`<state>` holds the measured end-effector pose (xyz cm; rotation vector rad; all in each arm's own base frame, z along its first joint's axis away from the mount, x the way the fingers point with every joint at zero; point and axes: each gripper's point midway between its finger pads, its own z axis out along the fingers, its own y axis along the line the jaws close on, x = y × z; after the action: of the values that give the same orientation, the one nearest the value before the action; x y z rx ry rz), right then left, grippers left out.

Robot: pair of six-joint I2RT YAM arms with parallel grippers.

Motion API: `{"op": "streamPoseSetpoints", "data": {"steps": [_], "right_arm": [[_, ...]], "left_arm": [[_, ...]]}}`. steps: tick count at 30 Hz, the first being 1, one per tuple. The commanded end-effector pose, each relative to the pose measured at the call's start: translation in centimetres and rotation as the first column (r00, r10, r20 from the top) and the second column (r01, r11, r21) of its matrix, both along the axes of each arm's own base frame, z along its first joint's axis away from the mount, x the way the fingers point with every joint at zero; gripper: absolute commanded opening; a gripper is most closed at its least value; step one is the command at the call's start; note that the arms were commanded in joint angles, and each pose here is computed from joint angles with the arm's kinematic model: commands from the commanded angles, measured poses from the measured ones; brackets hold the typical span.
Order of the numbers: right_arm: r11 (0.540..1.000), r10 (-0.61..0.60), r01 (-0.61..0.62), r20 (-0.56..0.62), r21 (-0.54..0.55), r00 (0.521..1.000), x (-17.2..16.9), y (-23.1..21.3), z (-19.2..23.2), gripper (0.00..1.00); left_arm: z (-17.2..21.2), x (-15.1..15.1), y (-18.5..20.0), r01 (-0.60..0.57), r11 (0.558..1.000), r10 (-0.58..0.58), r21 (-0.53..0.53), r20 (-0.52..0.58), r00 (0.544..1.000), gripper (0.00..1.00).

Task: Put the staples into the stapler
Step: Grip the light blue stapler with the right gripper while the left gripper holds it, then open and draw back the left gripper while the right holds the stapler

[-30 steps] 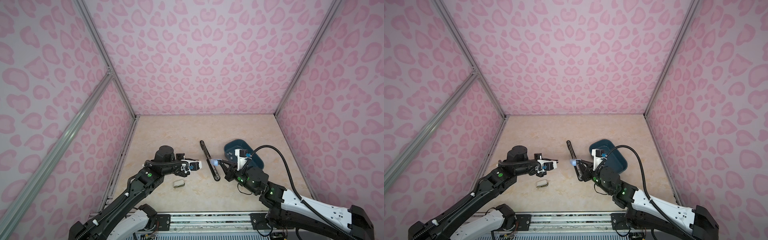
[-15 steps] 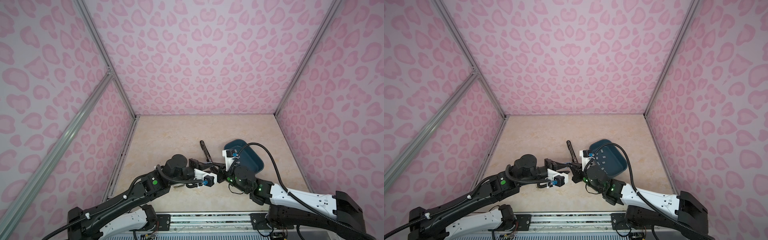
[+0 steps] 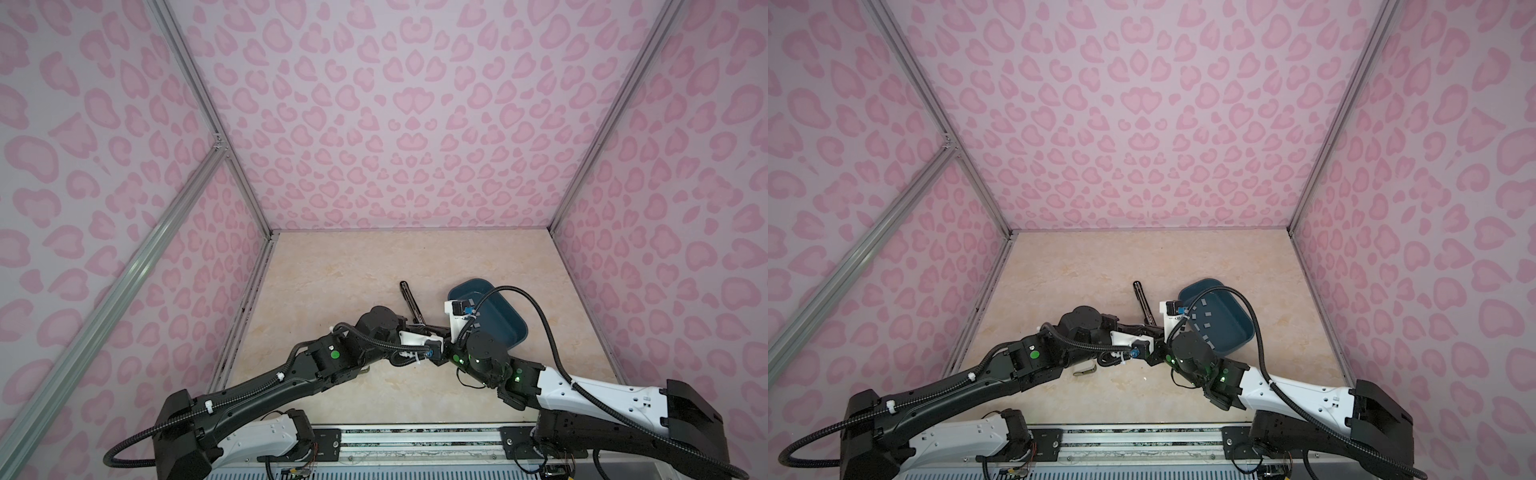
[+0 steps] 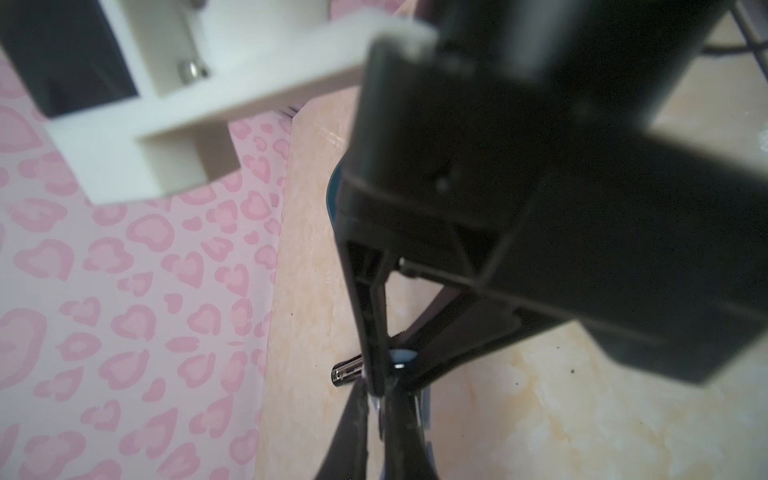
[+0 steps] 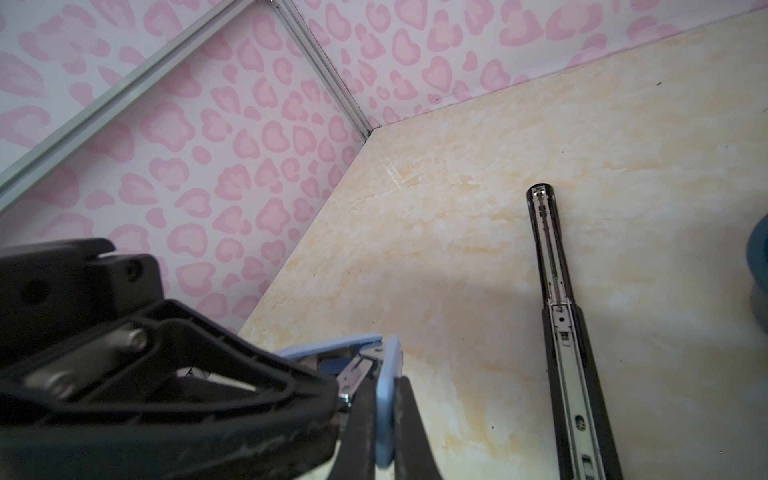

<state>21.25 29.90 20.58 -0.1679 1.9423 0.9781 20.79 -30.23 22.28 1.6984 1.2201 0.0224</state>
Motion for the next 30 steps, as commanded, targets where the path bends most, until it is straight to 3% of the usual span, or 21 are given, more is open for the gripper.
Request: {"op": "streamPoseSetpoints", "data": {"steps": [1, 13, 16, 21, 24, 27, 30], "right_arm": [[0.999, -0.005, 0.003, 0.031, 0.051, 0.999, 0.0, 0.0, 1.4, 0.0], [0.993, -0.056, 0.049, 0.058, 0.105, 0.997, -0.6, -2.8, 2.9, 0.0], [0.993, -0.077, 0.072, 0.058, 0.092, 0.995, -0.3, -3.1, 2.6, 0.0], [0.994, -0.084, 0.079, 0.064, 0.077, 0.994, -0.2, -3.2, 2.7, 0.0], [0.99, -0.124, 0.119, 0.065, 0.081, 0.99, 0.2, -3.9, 2.6, 0.0], [0.982, -0.167, 0.159, 0.065, 0.103, 0.984, 0.4, -4.8, 2.5, 0.0], [0.975, -0.197, 0.19, 0.051, 0.115, 0.979, 0.5, -5.5, 2.3, 0.0]], "left_arm": [[-1.2, 1.1, 1.9, -0.07, 0.995, 0.07, 0.077, 0.01, 0.998, 0.09], [-2.9, 1.7, 3.6, -0.067, 0.991, 0.071, 0.112, -0.032, 0.997, 0.12], [-1.0, 1.0, 3.1, -0.038, 0.999, 0.04, 0.039, -0.035, 0.999, 0.15], [5.5, -0.9, 2.0, 0.001, 0.984, -0.002, -0.178, -0.009, 1.0, 0.27], [10.1, -1.4, 1.1, -0.071, 0.929, 0.064, -0.363, -0.03, 0.997, 0.26], [13.4, -0.6, 1.3, -0.212, 0.796, 0.127, -0.567, -0.186, 0.974, 0.24], [14.0, 0.2, 1.4, -0.32, 0.693, 0.149, -0.646, -0.306, 0.94, 0.2]]}}
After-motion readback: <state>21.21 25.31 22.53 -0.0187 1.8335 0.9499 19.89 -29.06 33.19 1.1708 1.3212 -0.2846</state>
